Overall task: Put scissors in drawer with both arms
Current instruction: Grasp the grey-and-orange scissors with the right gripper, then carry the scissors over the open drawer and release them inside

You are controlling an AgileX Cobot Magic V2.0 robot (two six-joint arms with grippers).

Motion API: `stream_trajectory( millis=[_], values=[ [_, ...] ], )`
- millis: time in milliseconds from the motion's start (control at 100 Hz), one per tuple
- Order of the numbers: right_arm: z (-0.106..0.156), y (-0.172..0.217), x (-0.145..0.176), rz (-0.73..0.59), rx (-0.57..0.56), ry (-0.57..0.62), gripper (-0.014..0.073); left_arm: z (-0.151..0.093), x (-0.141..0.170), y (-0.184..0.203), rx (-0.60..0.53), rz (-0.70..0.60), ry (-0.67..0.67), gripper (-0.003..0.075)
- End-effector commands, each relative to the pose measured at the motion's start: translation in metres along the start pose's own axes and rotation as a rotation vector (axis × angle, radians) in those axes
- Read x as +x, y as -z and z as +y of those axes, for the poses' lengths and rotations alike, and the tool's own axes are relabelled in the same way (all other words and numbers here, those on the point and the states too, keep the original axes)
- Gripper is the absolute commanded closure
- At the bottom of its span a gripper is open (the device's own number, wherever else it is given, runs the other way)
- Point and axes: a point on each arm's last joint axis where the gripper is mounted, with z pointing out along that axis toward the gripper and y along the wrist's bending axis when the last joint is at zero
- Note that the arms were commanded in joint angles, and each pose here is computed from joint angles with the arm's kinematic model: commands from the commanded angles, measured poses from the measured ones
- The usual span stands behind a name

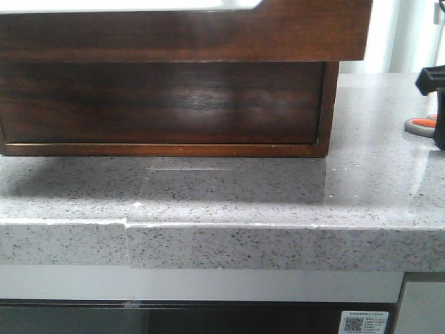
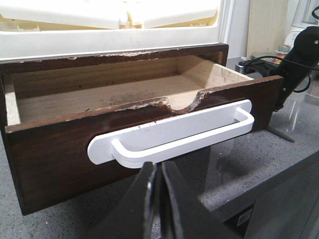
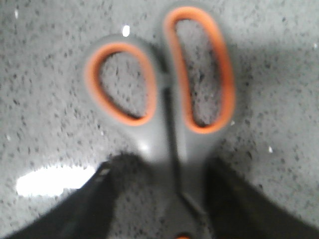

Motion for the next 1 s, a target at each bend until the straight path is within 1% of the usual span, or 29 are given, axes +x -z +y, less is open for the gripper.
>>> stream_trajectory(
  millis=[0,10,30,60,90,220,320,390,460,630,700,750,850,930,990],
  values=[
    [-0.001,-0.001,0.002,0.039,-0.012,-0.024,0.0438,-0.001,-0.013,0.002,0.007,-0.061,0.027,0.0739],
    [-0.001,-0.001,0.002,0.041,-0.014,-0.026,0.0473,-0.001,-0.012,0.002,0.011,-0.057,0.026,0.0739],
    [-0.001,-0.001,0.003,0.047,-0.014,-0.026,0.0511,-0.002,-0.012,0.002,0.013,-0.055,0.026,0.0739],
    [-0.001,-0.001,0.004,0.054,-0.014,-0.026,0.0604,-0.002,-0.012,0.002,0.016,-0.052,0.026,0.0739],
    [-0.001,-0.001,0.004,0.061,-0.014,-0.026,0.0677,-0.002,-0.012,0.002,0.017,-0.050,0.026,0.0739],
    [0.000,0.006,0.004,0.053,-0.016,-0.026,0.0668,-0.002,-0.012,0.002,0.017,-0.050,0.026,0.0739],
    [0.002,0.027,0.001,-0.030,-0.036,-0.050,0.0668,-0.002,-0.012,0.002,0.018,-0.049,0.026,0.0739],
    [0.007,0.054,-0.003,-0.140,-0.061,-0.054,0.0668,-0.002,-0.012,0.002,0.020,-0.047,0.026,0.0739],
    [0.016,0.090,-0.005,-0.294,-0.084,-0.031,0.0668,-0.002,-0.012,0.002,0.020,-0.047,0.026,0.0739],
    [0.036,0.197,0.000,-0.752,-0.170,0.035,0.0667,-0.002,-0.012,0.002,0.020,-0.047,0.026,0.0739],
    [0.042,0.238,0.006,-0.928,-0.219,0.057,0.0667,-0.002,-0.012,0.002,0.020,-0.047,0.026,0.0739],
    [0.046,0.262,0.010,-1.032,-0.247,0.095,0.0667,-0.002,-0.012,0.002,0.020,-0.047,0.026,0.0739],
    [0.058,0.300,0.014,-1.163,-0.298,0.211,0.0667,-0.002,-0.012,0.002,0.020,-0.047,0.026,0.0739],
    [0.070,0.317,0.014,-1.207,-0.327,0.321,0.0667,-0.002,-0.012,0.002,0.020,-0.047,0.026,0.0739],
    [0.082,0.324,0.012,-1.220,-0.333,0.445,0.0667,-0.002,-0.012,0.002,0.020,-0.047,0.026,0.0739]
  ],
)
